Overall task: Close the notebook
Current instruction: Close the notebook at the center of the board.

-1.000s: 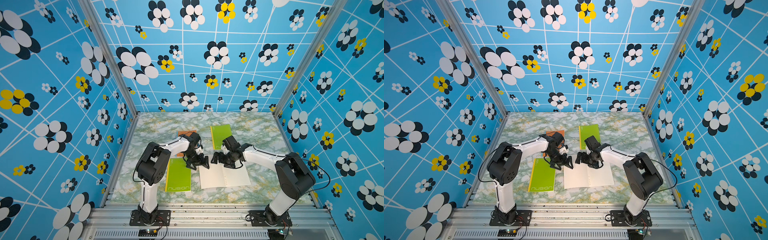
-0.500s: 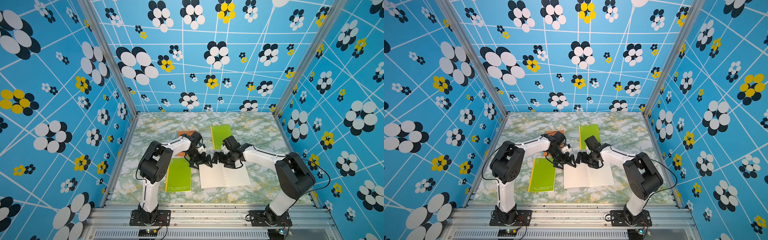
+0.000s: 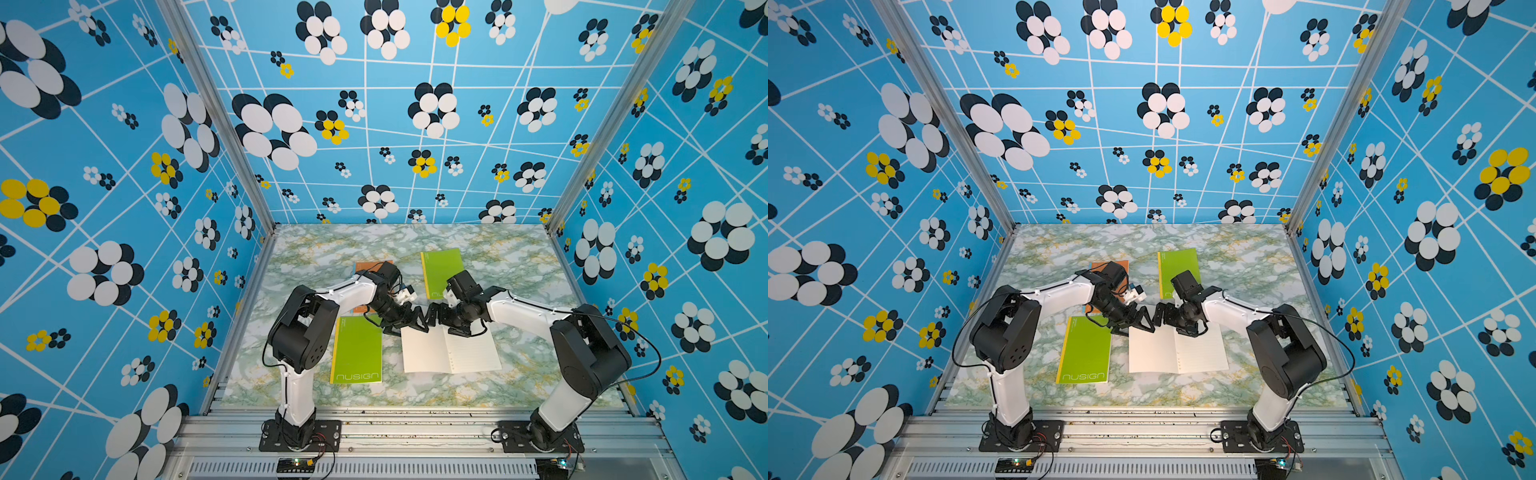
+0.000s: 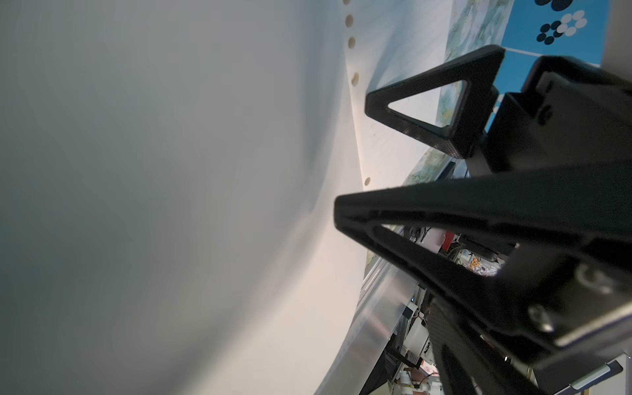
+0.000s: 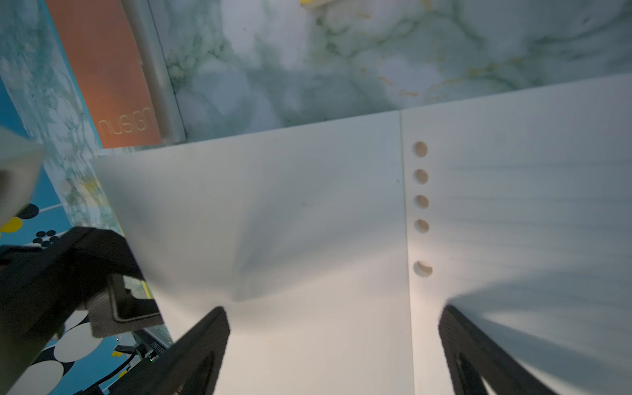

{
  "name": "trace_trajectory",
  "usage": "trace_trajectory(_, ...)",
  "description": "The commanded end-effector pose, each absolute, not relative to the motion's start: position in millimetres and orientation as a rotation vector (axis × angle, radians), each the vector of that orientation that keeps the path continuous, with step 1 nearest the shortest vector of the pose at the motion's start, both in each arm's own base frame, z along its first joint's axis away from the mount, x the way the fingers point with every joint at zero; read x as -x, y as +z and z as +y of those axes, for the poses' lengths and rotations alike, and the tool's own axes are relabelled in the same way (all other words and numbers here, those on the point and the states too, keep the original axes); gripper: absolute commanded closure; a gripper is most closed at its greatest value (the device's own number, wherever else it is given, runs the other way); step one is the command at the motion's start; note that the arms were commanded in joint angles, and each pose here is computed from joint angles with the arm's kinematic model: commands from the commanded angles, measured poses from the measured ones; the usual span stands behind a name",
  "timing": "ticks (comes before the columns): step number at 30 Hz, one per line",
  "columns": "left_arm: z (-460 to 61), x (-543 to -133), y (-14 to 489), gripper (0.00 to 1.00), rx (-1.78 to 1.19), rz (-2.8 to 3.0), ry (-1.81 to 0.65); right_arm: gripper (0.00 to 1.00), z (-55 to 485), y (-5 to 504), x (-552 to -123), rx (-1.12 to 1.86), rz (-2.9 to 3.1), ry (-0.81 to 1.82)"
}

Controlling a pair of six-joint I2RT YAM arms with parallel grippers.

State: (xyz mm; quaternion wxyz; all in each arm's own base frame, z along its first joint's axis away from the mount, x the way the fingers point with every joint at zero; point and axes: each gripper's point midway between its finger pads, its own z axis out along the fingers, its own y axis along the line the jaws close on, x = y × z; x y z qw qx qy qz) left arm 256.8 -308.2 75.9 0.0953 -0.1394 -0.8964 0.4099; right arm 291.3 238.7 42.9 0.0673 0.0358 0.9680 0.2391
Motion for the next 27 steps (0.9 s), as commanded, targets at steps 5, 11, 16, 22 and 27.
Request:
trace_trajectory(5, -337.4, -242.9, 126.2, 0.09, 0.671, -2.631, 1.328, 0.01, 191.1, 70.4, -306.1, -0.19, 2.879, 0.542)
trace_trajectory(11, -360.7, -239.9, 135.6, 0.09, 0.746, -2.612, 1.333, 0.01, 119.6, 71.0, -303.7, -0.445, 2.835, 0.448)
trace_trajectory(16, -387.3, -235.4, 145.7, 0.09, 0.811, -2.582, 1.352, 0.01, 79.2, 65.5, -293.4, -0.598, 2.793, 0.397)
trace_trajectory(22, -421.2, -226.2, 145.2, 0.09, 0.885, -2.535, 1.338, 0.01, 63.7, 56.7, -285.8, -0.668, 2.785, 0.393)
trace_trajectory(27, -447.4, -217.5, 138.8, 0.08, 0.933, -2.507, 1.33, 0.01, 53.4, 51.4, -283.9, -0.713, 2.78, 0.385)
